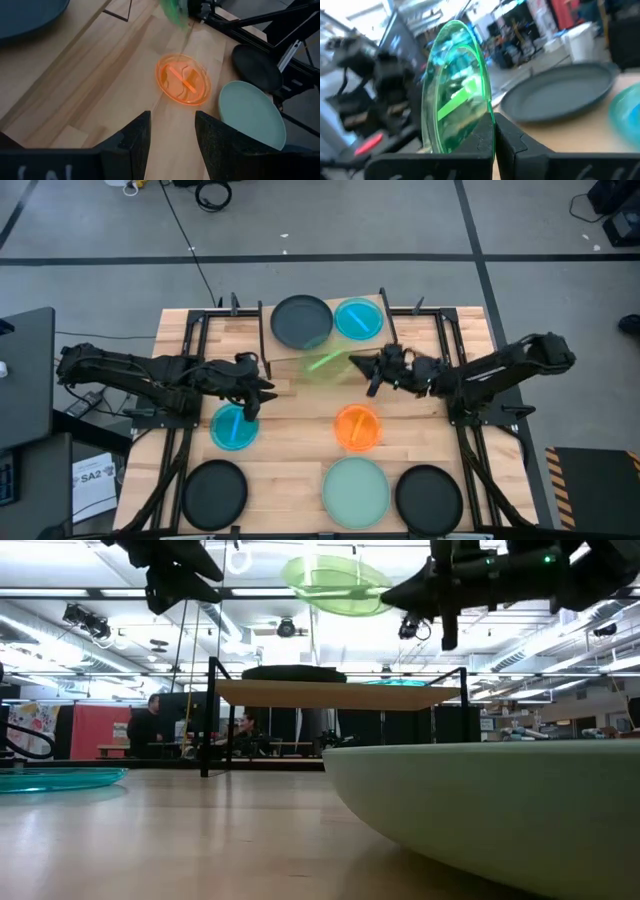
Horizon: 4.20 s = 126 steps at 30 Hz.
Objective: Place and stack plates onto a shelf
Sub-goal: Stack the green plate on top of the light blue plate on the shelf, then stack the left black plate on top of the dark blue plate on the shelf
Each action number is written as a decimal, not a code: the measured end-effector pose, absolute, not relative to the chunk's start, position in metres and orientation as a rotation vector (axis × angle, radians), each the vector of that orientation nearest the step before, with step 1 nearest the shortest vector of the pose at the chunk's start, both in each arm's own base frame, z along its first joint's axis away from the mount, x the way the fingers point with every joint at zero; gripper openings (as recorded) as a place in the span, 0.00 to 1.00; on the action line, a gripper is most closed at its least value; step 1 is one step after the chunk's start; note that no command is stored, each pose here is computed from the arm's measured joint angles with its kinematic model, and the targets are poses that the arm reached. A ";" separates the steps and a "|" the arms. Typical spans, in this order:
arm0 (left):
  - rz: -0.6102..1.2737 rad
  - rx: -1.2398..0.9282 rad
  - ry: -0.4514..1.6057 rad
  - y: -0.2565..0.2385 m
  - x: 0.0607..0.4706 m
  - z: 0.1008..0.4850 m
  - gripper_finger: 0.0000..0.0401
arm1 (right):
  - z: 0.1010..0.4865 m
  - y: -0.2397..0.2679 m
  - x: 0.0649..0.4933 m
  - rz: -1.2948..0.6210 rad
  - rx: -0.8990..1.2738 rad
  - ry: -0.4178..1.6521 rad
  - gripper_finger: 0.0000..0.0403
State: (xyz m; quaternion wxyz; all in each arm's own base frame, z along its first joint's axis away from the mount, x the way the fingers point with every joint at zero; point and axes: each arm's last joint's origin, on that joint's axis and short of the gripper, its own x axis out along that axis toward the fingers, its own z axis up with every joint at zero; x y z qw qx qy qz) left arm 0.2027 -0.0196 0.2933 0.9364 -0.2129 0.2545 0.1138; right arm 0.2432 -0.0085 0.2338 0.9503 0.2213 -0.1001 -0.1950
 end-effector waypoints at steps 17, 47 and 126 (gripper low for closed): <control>0.238 -0.434 0.524 -0.020 0.203 0.292 0.40 | 0.300 -0.098 0.192 -0.600 0.543 0.062 0.02; 0.236 -0.428 0.525 -0.020 0.203 0.292 0.40 | 0.287 -0.204 0.175 -0.589 0.833 0.372 0.02; 0.237 -0.418 0.539 -0.020 0.203 0.291 0.40 | 0.297 -0.213 0.174 -0.741 0.514 0.321 0.56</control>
